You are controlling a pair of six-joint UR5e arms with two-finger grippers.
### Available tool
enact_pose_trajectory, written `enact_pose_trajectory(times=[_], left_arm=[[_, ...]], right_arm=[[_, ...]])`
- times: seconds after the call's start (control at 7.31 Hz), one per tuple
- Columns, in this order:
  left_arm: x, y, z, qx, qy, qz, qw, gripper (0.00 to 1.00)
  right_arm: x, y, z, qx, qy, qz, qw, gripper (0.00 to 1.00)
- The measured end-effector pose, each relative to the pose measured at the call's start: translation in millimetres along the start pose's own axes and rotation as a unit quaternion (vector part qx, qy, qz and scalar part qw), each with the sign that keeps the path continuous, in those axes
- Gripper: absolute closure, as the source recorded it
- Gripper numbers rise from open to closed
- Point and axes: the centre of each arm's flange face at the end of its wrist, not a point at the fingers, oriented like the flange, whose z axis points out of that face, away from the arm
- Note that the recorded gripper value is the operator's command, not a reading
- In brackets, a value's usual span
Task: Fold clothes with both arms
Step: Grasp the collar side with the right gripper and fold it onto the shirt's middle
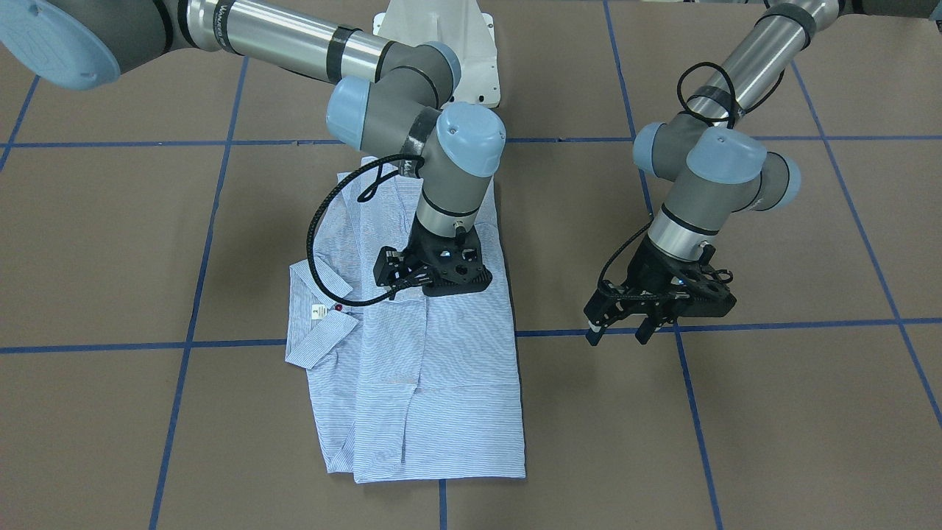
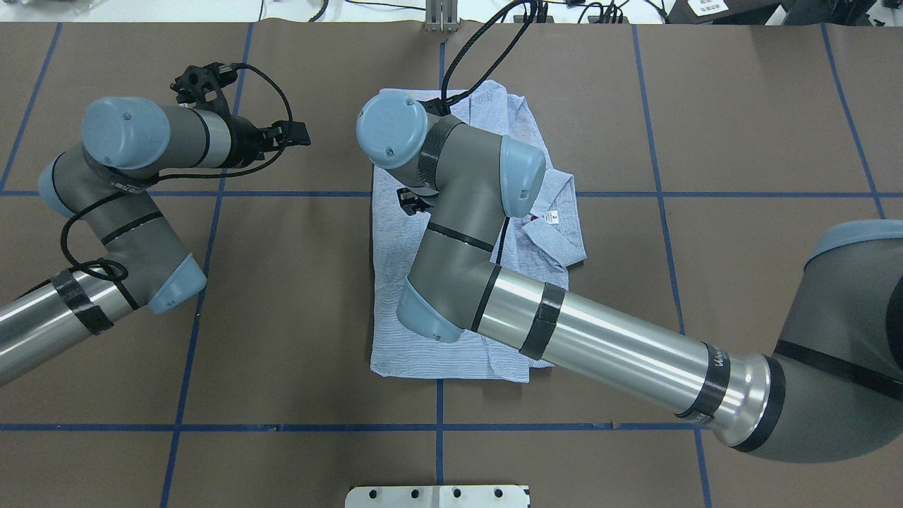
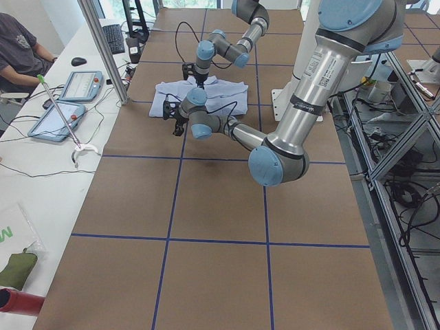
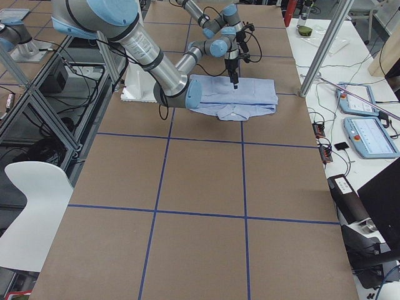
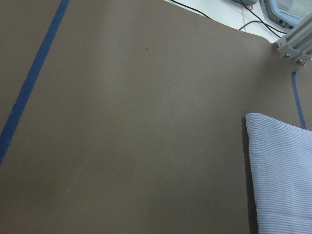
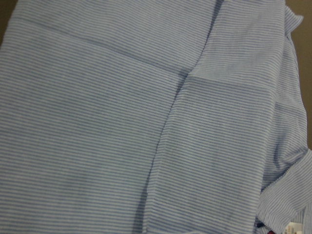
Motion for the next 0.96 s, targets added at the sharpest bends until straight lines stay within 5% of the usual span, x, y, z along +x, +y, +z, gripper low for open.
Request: enact_pose_trajectory(times=[0.41,0.96], left_arm=[[1.9,1.5,0.0,-0.001,0.003,0.0,1.0,0.0],[1.0,2.4,0.7,-0.001,0.002,0.0,1.0,0.0]], right_arm=[[-6.1,8.0,19.3,-0.004,0.037,-0.039,0.9986,0.0],[-14.9,17.7,29.1,0.003,0.053,-0.059,0.9969,0.0]])
